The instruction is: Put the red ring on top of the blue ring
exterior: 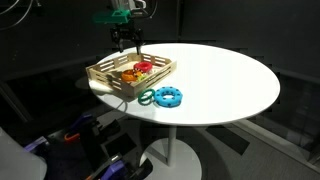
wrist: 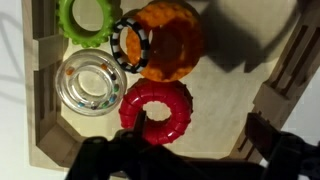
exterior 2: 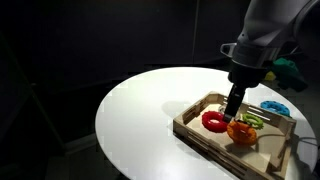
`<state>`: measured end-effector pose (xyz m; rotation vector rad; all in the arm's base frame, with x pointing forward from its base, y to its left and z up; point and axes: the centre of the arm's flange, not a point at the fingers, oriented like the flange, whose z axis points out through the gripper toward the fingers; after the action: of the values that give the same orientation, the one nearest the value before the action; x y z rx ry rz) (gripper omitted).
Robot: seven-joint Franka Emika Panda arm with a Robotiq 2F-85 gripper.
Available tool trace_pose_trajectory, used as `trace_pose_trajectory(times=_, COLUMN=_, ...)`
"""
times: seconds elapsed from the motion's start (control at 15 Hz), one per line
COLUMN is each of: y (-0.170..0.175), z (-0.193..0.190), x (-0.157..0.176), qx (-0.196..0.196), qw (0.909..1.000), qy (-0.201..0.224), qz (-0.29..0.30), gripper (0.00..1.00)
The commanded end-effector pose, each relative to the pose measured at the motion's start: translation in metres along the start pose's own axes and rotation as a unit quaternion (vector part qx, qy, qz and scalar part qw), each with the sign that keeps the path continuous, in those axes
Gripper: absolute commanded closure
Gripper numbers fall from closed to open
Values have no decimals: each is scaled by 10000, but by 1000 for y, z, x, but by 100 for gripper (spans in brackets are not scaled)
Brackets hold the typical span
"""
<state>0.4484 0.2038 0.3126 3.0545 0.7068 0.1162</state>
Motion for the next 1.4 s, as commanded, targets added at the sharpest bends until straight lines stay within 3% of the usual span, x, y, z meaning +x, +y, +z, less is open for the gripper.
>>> trace_pose_trajectory(times=0.0, y=1, z=20, x=15, qx=-36, qw=9998, qy=-90, qz=-170, gripper=0)
trace_pose_trajectory(times=1.0, y=-7, z=69, x=44, qx=85, qw=9991, qy=-77, qz=-414, gripper=0)
trace_pose_trajectory(times=1.07, y=-8, z=70, x=45, qx=87, qw=9990, qy=-88, qz=-422, gripper=9)
trace_pose_trajectory(times=1.13, y=-8, z=71, x=46, qx=93, qw=9990, qy=-98, qz=-430, gripper=27)
trace_pose_trajectory(times=1.33, y=-9, z=74, x=47, qx=105, qw=9989, qy=-116, qz=-440, gripper=51)
